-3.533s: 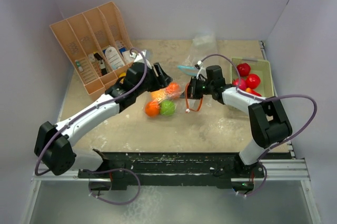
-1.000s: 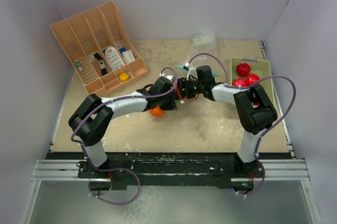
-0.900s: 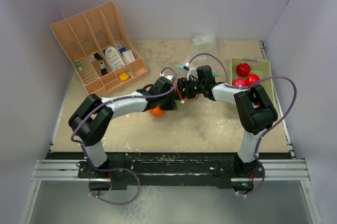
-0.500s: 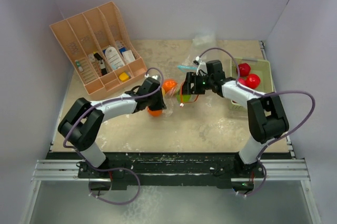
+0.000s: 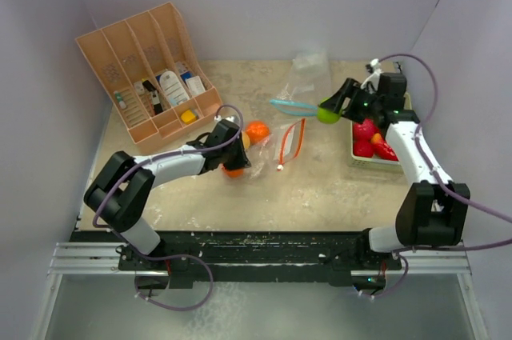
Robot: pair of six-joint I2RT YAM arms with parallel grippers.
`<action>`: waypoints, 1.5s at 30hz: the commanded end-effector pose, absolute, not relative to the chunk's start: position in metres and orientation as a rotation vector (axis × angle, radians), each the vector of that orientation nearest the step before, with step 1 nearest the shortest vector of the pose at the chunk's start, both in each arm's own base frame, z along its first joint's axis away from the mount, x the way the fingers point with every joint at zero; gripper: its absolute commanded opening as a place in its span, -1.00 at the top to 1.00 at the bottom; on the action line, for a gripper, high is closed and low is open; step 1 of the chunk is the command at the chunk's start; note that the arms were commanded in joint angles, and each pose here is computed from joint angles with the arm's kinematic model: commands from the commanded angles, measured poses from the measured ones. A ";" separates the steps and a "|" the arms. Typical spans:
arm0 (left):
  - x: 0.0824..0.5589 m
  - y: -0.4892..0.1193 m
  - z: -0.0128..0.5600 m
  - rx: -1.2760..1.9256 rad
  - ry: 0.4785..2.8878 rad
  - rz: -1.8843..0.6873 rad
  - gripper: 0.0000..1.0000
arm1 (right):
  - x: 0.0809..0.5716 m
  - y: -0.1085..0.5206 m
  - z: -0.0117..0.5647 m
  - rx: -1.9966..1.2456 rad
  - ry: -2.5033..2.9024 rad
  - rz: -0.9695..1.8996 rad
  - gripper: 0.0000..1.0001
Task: Open the zip-top bag and remove the fake food
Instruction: Place the fake fruit in the bin.
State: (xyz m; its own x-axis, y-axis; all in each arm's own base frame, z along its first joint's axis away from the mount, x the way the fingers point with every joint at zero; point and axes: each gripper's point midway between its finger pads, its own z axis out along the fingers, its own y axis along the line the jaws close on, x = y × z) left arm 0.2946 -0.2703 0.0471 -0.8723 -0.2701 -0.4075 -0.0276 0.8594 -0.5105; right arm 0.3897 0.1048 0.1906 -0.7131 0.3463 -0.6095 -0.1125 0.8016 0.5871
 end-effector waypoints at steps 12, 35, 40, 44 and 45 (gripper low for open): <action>0.315 -0.289 0.137 -0.127 2.345 -0.870 1.00 | 0.457 -0.040 0.198 0.601 2.172 0.398 -0.10; 0.299 -0.212 0.139 -0.199 2.349 -0.786 0.54 | 0.463 -0.079 0.228 0.492 2.100 0.148 -0.82; 0.302 -0.198 0.124 -0.264 2.361 -0.774 0.53 | 0.444 -0.016 0.249 0.328 2.067 0.319 -0.35; 0.302 -0.194 0.109 -0.296 2.393 -0.756 0.41 | 0.414 0.060 0.227 0.141 2.170 0.475 0.08; 0.302 -0.194 0.105 -0.296 2.401 -0.756 0.34 | 0.406 0.075 0.218 0.115 2.195 0.509 0.29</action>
State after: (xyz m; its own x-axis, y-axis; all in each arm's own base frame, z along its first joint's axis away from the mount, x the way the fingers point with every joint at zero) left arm 0.2950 -0.1895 0.1028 -0.8088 -0.3558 -0.4682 -0.0479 0.8335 -0.5505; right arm 0.4320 0.0041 0.2347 -0.5333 0.3407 -0.7743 0.0922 0.9333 0.3472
